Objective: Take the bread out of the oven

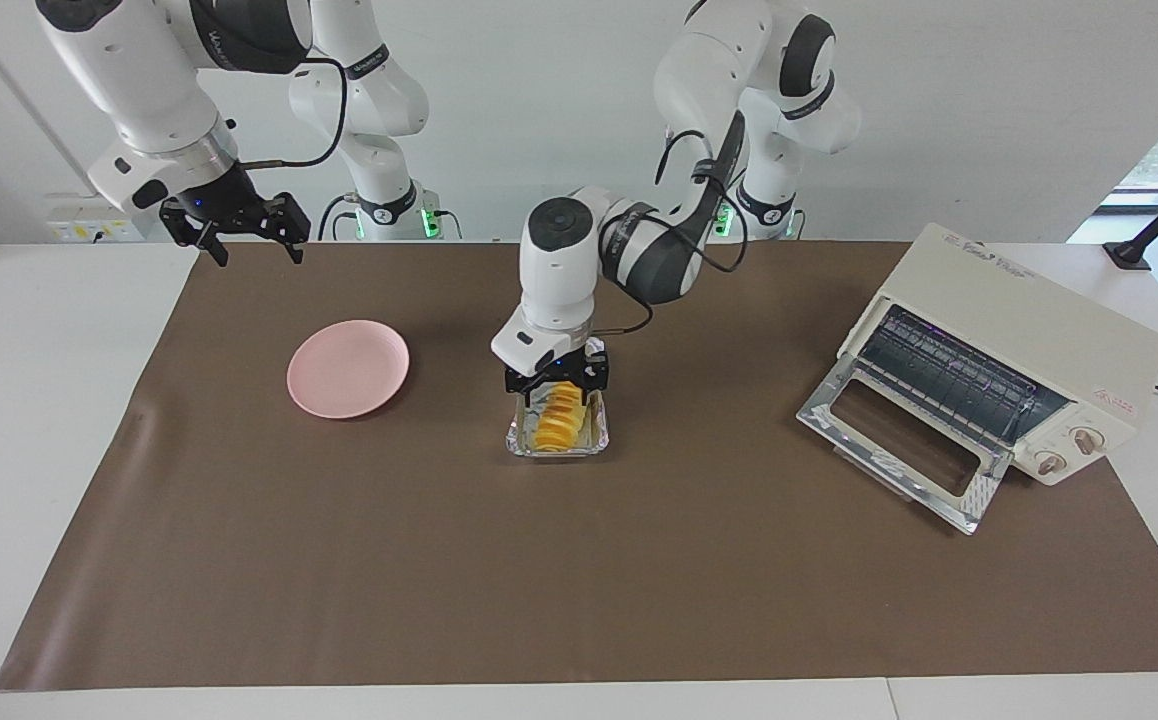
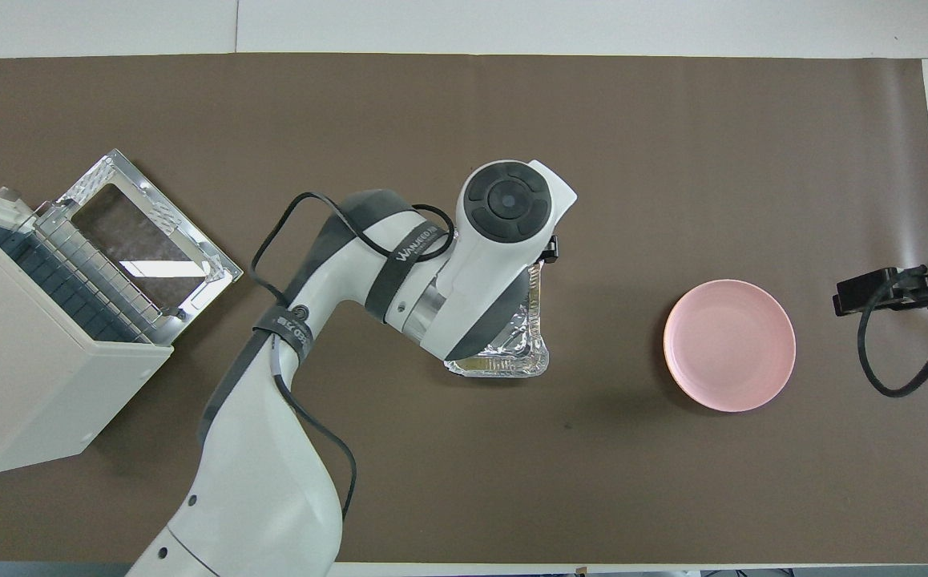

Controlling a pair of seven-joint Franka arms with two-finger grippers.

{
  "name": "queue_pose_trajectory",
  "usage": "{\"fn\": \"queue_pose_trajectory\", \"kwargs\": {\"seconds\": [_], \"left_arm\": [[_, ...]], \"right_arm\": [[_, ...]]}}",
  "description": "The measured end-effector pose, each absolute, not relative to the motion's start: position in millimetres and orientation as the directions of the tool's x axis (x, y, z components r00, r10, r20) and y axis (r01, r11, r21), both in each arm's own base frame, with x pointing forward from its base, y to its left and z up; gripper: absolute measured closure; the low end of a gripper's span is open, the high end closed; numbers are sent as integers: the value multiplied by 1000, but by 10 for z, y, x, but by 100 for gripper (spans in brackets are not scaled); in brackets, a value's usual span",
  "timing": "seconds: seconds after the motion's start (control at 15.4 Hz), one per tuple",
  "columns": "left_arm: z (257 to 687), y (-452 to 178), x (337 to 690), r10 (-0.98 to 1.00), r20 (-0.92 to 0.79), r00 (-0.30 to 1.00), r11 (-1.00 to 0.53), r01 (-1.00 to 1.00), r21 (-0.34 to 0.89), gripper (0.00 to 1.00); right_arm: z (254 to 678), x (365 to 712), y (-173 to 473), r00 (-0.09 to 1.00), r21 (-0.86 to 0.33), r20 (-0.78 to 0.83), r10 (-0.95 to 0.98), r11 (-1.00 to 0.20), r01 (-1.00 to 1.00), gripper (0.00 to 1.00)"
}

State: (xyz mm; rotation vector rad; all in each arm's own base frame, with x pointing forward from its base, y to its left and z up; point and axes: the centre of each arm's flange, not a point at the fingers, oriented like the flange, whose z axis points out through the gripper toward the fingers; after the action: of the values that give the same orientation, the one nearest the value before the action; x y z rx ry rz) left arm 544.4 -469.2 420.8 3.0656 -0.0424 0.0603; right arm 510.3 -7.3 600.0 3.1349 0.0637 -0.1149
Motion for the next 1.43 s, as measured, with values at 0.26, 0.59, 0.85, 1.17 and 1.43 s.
{"fn": "queue_pose_trajectory", "kwargs": {"seconds": [0.26, 0.59, 0.85, 1.17, 1.43], "left_arm": [[5013, -3609, 5805, -83, 18, 996, -994, -84, 72, 0], [5636, -1918, 6163, -101, 11, 995, -992, -102, 80, 0], [5649, -968, 6080, 9, -122, 992, -998, 17, 60, 0], [5982, -270, 5847, 0, -119, 993, -996, 10, 88, 0], [6047, -260, 5591, -49, -142, 989, -995, -36, 88, 0]], "right_arm": [[5977, 5272, 378, 993, -2, -1, 116, -993, 116, 0], [5088, 5720, 1170, 992, -25, -38, 123, -992, 122, 0], [4519, 5830, 2090, 999, -46, -2, 46, -998, 45, 0], [4138, 5885, 2490, 1000, -70, 25, 17, -997, 19, 0], [3849, 5737, 2881, 1000, -59, -19, -2, -998, -4, 0]]}}
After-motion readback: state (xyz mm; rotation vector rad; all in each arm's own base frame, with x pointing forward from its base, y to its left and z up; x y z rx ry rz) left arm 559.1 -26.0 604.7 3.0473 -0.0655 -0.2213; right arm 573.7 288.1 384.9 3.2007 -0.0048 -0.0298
